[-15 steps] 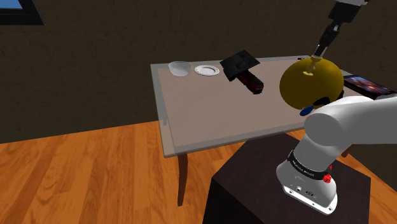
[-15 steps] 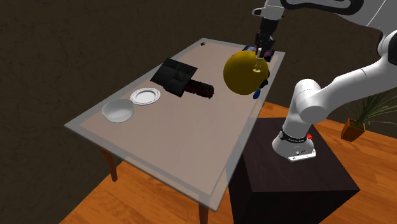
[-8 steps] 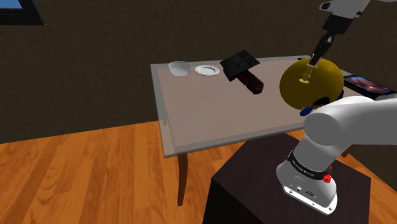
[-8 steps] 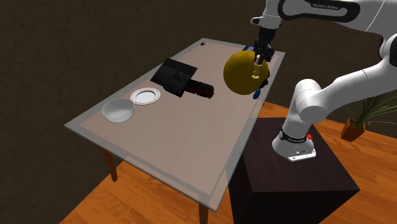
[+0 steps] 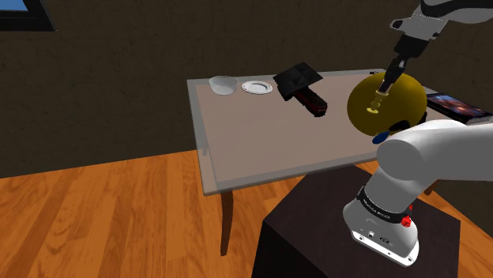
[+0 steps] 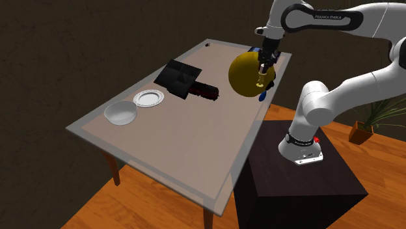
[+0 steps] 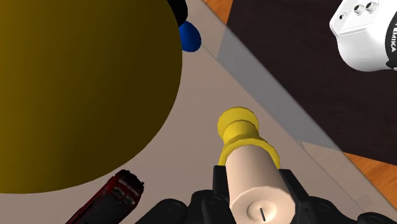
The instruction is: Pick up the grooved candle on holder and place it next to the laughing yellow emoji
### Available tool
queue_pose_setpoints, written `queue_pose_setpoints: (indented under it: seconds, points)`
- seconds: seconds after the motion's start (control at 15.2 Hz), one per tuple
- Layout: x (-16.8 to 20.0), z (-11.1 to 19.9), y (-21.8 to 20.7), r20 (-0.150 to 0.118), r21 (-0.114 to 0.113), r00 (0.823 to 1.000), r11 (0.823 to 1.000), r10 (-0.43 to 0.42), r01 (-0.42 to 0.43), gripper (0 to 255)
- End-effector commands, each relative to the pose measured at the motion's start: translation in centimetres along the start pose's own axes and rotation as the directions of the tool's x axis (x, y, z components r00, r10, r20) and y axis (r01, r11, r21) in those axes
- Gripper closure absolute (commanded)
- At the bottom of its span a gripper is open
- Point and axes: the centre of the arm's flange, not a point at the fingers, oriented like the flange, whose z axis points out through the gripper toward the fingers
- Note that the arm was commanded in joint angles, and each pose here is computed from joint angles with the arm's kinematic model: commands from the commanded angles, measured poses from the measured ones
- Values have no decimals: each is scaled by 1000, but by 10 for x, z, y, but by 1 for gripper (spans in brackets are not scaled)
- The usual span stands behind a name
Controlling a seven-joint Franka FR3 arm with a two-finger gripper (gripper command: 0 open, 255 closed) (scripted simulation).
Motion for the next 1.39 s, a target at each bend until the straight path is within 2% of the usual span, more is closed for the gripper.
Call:
queue_pose_setpoints:
  seconds: [0.0,1.32]
  points:
    - [-1,10,0,0,0,1000,1000,0,0,255]
    - [-12,115,3,0,0,1000,1000,0,0,255]
